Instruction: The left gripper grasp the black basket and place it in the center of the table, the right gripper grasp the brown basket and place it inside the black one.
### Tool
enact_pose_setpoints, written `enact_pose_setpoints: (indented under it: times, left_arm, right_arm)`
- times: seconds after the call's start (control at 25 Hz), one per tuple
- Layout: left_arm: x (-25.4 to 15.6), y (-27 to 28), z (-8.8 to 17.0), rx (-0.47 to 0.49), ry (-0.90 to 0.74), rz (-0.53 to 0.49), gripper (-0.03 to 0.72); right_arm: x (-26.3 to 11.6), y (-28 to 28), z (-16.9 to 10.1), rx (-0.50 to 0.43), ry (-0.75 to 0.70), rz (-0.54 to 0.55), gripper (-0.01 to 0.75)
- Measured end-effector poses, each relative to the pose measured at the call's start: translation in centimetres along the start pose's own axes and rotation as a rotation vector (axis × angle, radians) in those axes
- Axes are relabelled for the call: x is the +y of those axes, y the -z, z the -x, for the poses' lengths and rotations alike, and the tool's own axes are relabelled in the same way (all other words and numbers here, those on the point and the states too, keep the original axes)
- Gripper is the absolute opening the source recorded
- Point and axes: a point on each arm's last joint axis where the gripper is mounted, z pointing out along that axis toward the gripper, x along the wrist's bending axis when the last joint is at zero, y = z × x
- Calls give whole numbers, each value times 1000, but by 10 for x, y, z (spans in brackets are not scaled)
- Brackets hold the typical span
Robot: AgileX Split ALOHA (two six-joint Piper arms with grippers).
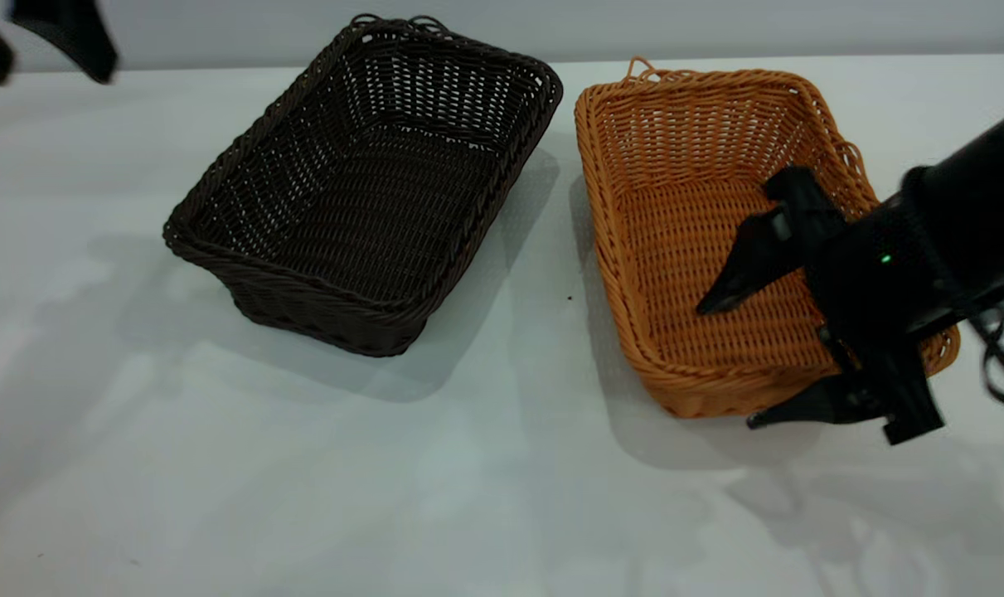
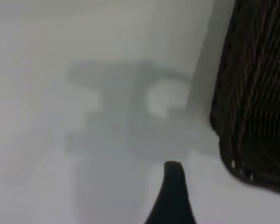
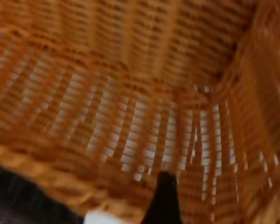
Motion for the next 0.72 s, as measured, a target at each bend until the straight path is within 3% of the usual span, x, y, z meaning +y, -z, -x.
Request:
enact_pose_setpoints:
  times: [0.24, 0.72]
  left_arm:
    - [27, -57, 13, -13, -66, -48, 552]
    - [52, -151, 47, -41, -196, -102, 552]
  right_arm:
    - [6, -20, 8, -61, -41, -3, 586]
    - [10, -20, 9, -73, -43, 42, 540]
